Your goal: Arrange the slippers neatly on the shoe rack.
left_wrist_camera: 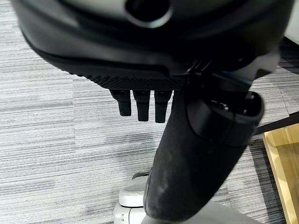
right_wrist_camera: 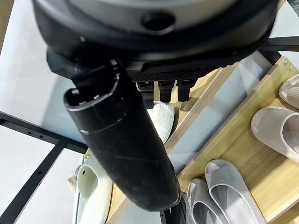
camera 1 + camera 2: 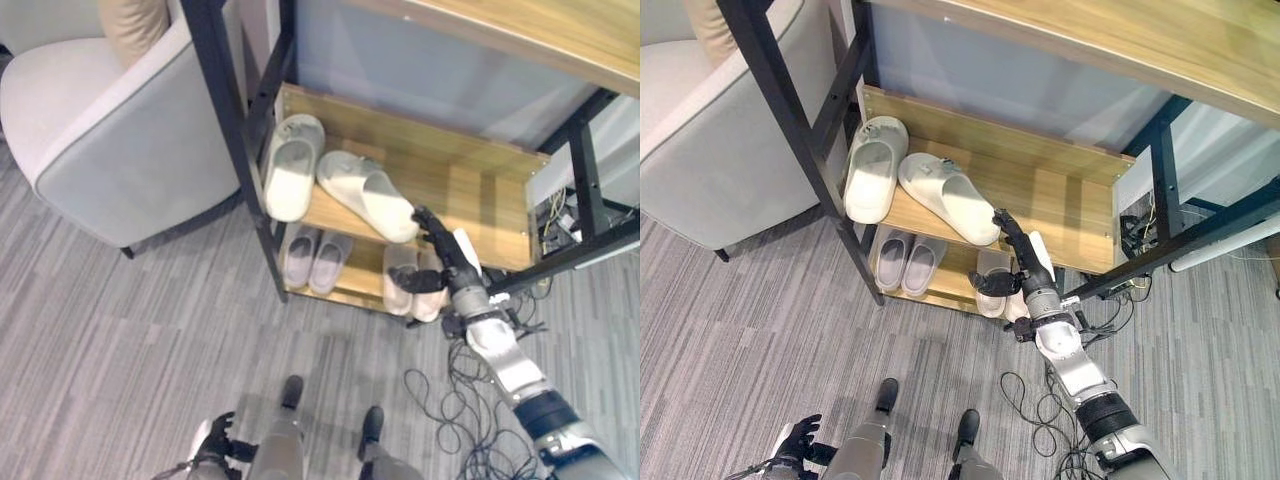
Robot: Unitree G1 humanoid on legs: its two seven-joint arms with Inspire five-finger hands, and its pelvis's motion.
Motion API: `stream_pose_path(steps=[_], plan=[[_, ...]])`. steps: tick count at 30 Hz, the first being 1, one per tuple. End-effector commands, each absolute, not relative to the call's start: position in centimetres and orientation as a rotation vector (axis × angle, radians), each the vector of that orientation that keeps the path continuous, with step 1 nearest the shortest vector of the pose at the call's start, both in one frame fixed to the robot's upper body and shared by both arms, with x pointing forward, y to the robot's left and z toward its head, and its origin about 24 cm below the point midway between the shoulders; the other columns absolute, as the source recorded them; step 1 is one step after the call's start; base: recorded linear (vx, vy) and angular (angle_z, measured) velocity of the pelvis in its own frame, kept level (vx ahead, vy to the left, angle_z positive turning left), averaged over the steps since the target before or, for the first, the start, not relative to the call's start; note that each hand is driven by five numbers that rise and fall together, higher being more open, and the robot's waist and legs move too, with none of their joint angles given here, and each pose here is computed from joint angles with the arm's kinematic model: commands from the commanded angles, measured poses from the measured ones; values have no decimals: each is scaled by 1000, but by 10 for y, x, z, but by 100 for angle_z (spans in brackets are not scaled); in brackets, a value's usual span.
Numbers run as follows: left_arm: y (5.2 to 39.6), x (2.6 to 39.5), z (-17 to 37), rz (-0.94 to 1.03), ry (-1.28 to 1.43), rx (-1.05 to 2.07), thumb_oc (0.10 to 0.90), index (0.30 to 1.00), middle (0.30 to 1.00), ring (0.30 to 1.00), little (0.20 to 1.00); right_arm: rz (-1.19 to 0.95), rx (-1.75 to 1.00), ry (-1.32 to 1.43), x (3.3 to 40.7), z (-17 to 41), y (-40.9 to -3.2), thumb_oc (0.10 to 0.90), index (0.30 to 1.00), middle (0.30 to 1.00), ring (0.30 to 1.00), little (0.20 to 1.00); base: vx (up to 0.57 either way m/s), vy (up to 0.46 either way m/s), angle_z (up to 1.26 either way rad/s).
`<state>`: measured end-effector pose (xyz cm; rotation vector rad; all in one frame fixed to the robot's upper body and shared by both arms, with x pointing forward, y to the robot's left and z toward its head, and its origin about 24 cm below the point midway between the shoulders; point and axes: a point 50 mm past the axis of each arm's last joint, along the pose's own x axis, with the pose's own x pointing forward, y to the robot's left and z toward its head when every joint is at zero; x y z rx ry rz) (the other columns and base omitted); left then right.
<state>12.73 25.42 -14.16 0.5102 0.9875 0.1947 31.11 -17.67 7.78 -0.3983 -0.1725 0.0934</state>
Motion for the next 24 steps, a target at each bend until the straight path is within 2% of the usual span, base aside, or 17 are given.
stream_pose_path(steps=[1, 14, 24], plan=[[246, 118, -148, 174, 1021, 519, 800, 900, 900, 900, 900, 147, -328, -397, 308, 118, -159, 800, 900, 900, 900, 900, 0, 0, 0], [247, 115, -148, 186, 1029, 537, 800, 900, 900, 900, 900, 240, -290, -423, 305, 119, -127, 800, 900, 900, 900, 900, 0, 0, 0], [248, 107, -150, 194, 1055, 538, 800, 900, 900, 900, 900, 231, -301, -391, 297, 108, -131, 800, 900, 900, 900, 900, 2, 1, 0]])
